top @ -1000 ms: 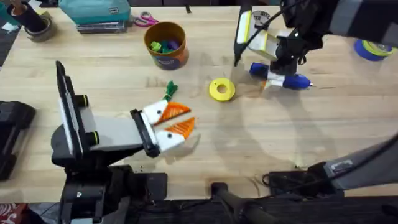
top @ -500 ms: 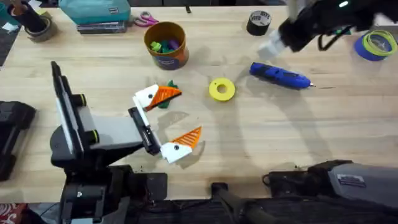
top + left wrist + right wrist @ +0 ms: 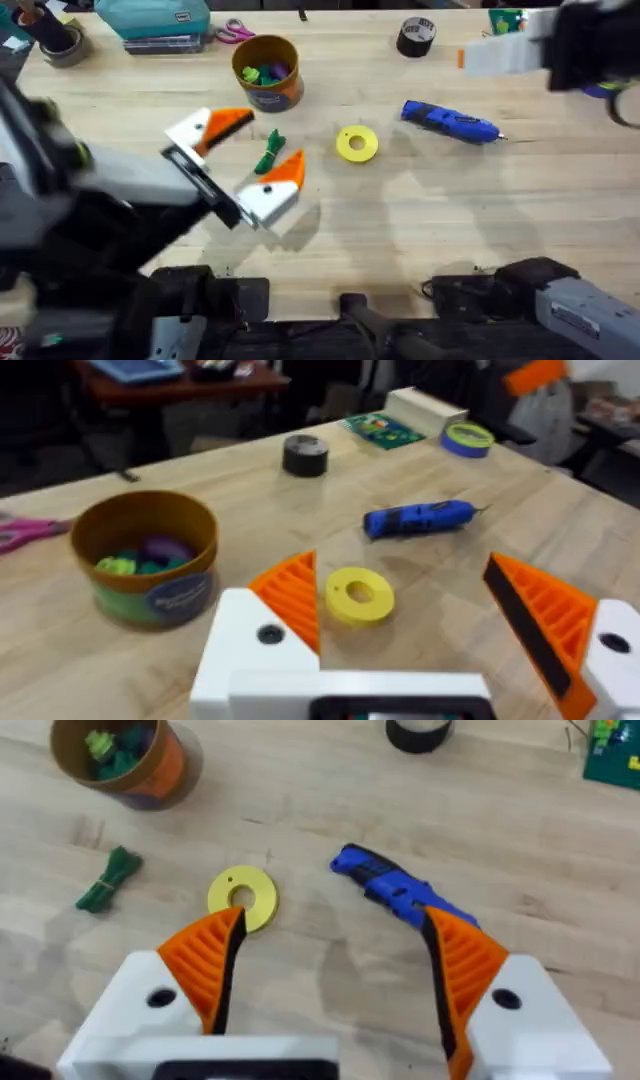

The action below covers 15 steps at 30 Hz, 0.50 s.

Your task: Pick up the gripper from the table and insert it into the empty holder that is missing its gripper. Then pick up a screw, insert it into the mounting hole, and use the screwdriver to tighten it. Finally, clean up the table by picking up the vegetable and placing it into the bucket.

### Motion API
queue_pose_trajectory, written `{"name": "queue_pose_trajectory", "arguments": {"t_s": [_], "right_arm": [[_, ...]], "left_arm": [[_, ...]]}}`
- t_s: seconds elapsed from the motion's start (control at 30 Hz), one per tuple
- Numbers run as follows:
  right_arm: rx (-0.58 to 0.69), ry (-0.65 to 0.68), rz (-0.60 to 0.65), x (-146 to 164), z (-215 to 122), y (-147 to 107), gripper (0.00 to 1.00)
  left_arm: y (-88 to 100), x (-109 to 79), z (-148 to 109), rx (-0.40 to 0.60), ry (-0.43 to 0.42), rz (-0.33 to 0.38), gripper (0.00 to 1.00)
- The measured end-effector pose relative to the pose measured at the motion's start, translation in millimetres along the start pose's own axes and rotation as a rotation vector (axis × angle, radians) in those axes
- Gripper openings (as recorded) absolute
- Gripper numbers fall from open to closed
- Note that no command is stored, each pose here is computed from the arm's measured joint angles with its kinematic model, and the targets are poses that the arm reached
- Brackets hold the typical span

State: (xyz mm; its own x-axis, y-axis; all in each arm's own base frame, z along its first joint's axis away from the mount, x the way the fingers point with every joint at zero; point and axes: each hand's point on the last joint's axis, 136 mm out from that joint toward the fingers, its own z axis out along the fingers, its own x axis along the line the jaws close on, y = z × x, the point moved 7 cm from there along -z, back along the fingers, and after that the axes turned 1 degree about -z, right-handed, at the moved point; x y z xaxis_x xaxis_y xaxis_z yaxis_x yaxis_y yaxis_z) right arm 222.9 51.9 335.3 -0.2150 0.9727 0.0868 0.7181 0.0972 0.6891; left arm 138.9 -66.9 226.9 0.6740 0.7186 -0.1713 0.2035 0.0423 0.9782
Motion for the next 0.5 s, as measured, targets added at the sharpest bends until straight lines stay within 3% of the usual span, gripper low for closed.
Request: {"name": "queue_pose_trajectory", "arguments": {"t_s": [0.27, 0.43, 0.47, 0.5], "right_arm": [[-0.029, -0.002, 0.005, 1, -39, -39, 0.995], [0.049, -0.007, -0.004, -1, -32, -73, 0.996], [0.11, -0.009, -0.004, -2, -24, -87, 0.996], [0.123, -0.009, -0.003, -3, -21, -89, 0.996]], "left_arm": [[45.6, 14.1, -4, 0.242, 0.18, -0.137, 0.985], [51.8, 28.4, -3, 0.401, 0.282, -0.226, 0.985], [48.6, 36.8, -2, 0.489, 0.332, -0.273, 0.985], [47.6, 40.1, -1, 0.51, 0.343, -0.284, 0.985]]}}
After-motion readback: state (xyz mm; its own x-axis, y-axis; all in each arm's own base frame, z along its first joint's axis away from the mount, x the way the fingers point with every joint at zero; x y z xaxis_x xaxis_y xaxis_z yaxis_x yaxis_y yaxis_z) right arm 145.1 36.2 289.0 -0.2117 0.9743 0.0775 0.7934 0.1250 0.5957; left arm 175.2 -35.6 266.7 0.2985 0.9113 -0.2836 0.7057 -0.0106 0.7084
